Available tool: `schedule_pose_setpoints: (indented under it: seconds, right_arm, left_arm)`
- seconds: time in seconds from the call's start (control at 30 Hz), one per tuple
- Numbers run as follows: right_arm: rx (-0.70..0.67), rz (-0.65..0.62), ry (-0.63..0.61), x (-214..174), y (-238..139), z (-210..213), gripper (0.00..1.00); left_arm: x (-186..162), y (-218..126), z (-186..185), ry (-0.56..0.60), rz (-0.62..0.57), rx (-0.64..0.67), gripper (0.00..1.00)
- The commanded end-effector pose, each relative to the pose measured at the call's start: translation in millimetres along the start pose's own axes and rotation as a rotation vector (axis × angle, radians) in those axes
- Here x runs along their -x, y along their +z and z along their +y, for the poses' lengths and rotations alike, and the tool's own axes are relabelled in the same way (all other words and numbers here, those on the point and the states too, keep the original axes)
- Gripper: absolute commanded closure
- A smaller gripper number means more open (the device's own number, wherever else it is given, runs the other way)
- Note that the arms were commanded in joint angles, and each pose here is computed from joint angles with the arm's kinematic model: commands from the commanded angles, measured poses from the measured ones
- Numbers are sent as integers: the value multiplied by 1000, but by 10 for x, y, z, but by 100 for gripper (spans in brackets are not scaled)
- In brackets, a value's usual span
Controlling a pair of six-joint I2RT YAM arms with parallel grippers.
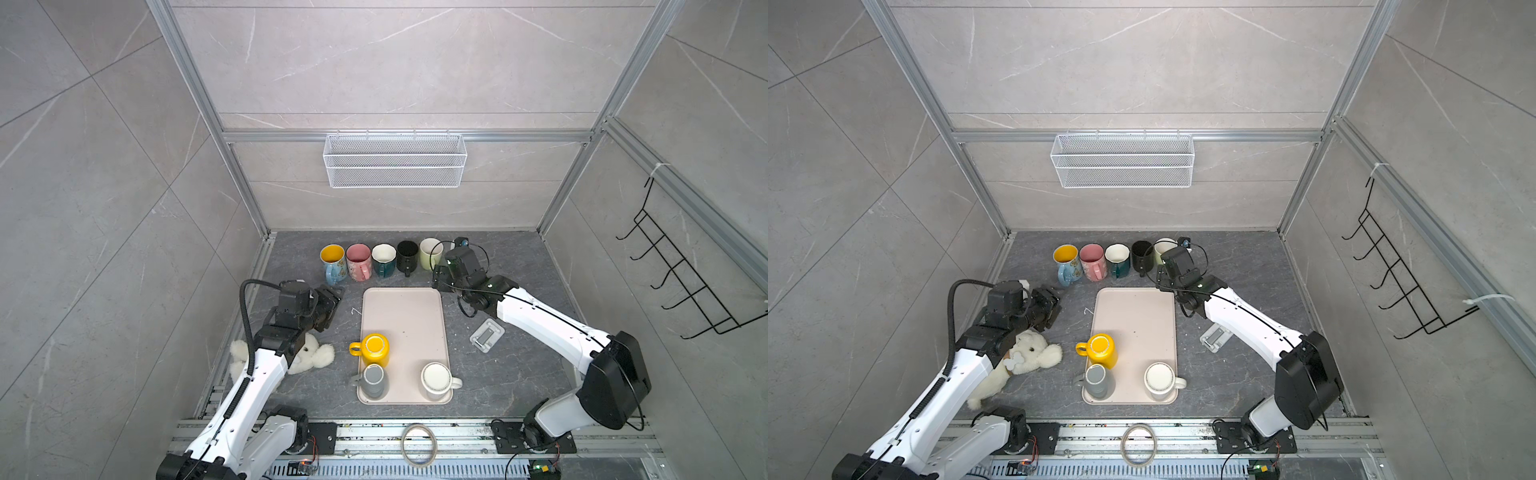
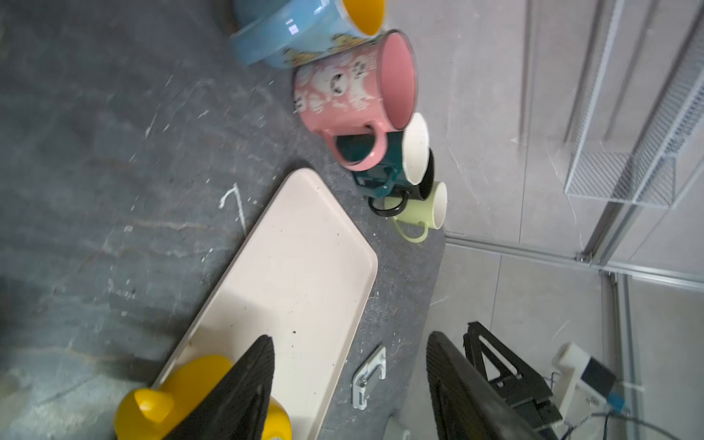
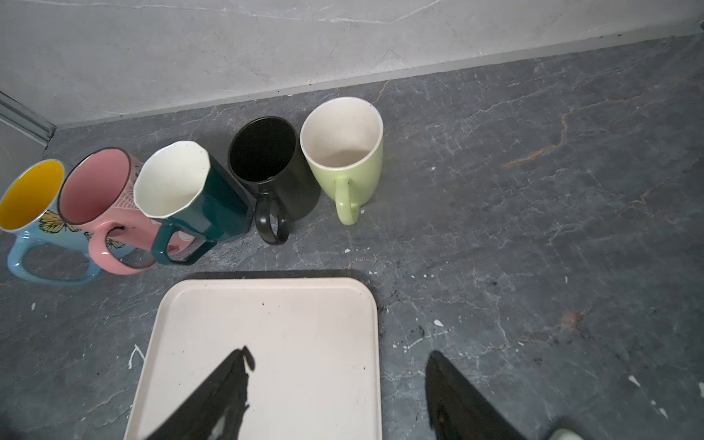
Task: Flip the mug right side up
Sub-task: 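Open the right gripper off the mug while the left moves toward the yellow mug, then close the left gripper on the yellow mug's handle on the tray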
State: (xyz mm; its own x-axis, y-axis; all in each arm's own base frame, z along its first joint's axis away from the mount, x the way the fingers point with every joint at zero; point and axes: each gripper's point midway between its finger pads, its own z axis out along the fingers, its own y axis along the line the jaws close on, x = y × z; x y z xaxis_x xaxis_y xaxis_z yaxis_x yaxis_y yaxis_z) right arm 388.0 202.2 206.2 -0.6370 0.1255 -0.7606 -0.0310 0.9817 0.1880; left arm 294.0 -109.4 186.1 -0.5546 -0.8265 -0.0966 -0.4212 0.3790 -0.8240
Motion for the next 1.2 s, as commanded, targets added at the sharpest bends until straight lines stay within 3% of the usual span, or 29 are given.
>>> schedule_pose_setpoints:
  seconds: [0.0,0.17,0.4,0.73,1.17]
  right_arm:
    - [-26,-1,33,-29,-143,-72,26]
    - [-20,5,30,-58,-194,-51,26]
    - [-16,22,37,-120,-161,-6,26]
    - [-21,47,27,-172,-80,21,25]
    - [-42,73,15,-255,35,9,25]
  left_arm:
    - [-62,-91,85,-273,11,-1,33]
    - [-133,-278,389,-447,-25,74,33]
    - [-183,-481,708,-597,-85,179,32]
    - [-446,-243,799,-640,61,354,33]
    - [-692,27,831,-662,124,376,37]
